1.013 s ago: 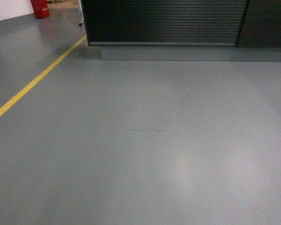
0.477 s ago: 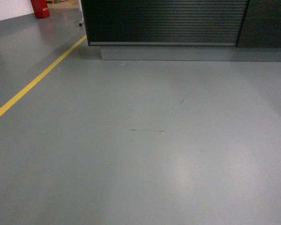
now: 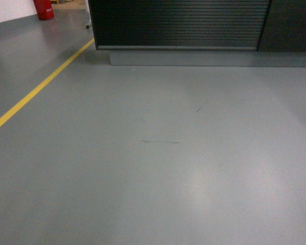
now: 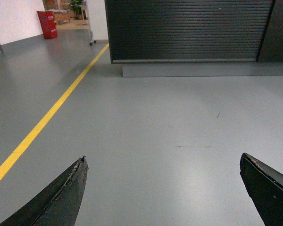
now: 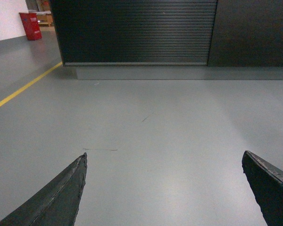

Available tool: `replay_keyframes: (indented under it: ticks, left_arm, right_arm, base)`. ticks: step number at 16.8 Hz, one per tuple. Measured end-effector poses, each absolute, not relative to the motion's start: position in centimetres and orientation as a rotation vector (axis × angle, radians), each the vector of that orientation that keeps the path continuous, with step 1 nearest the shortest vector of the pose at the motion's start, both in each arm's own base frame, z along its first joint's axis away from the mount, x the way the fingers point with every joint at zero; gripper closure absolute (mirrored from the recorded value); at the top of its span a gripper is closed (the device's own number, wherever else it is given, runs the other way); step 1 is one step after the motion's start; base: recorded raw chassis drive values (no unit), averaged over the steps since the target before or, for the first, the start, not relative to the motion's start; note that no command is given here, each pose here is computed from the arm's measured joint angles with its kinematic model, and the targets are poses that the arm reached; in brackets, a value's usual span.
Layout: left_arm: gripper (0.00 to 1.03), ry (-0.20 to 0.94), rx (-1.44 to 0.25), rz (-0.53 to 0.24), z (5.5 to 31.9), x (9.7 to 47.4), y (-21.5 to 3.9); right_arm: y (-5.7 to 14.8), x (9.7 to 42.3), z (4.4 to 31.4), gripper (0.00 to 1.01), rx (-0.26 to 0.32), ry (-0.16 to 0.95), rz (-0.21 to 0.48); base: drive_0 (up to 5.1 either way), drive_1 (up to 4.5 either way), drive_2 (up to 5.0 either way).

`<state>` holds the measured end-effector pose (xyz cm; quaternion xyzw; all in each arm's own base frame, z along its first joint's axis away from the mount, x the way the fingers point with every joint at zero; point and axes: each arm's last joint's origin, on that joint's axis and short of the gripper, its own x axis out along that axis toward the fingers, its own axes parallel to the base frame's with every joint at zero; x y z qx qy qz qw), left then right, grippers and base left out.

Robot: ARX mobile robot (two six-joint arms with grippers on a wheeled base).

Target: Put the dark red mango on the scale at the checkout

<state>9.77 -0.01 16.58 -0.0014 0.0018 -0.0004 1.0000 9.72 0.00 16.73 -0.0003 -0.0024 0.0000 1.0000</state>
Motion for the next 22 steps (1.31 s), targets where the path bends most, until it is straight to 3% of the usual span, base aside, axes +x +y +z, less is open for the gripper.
replay_keyframes:
  ticks: [22]
  left_arm:
    - [0.05, 0.004, -0.002, -0.001, 16.58, 9.77, -0.01]
  right_arm:
    - [0.00, 9.72, 16.71, 0.03, -0.001, -0.003, 0.000]
  base:
    - [0.1, 3.82, -3.7]
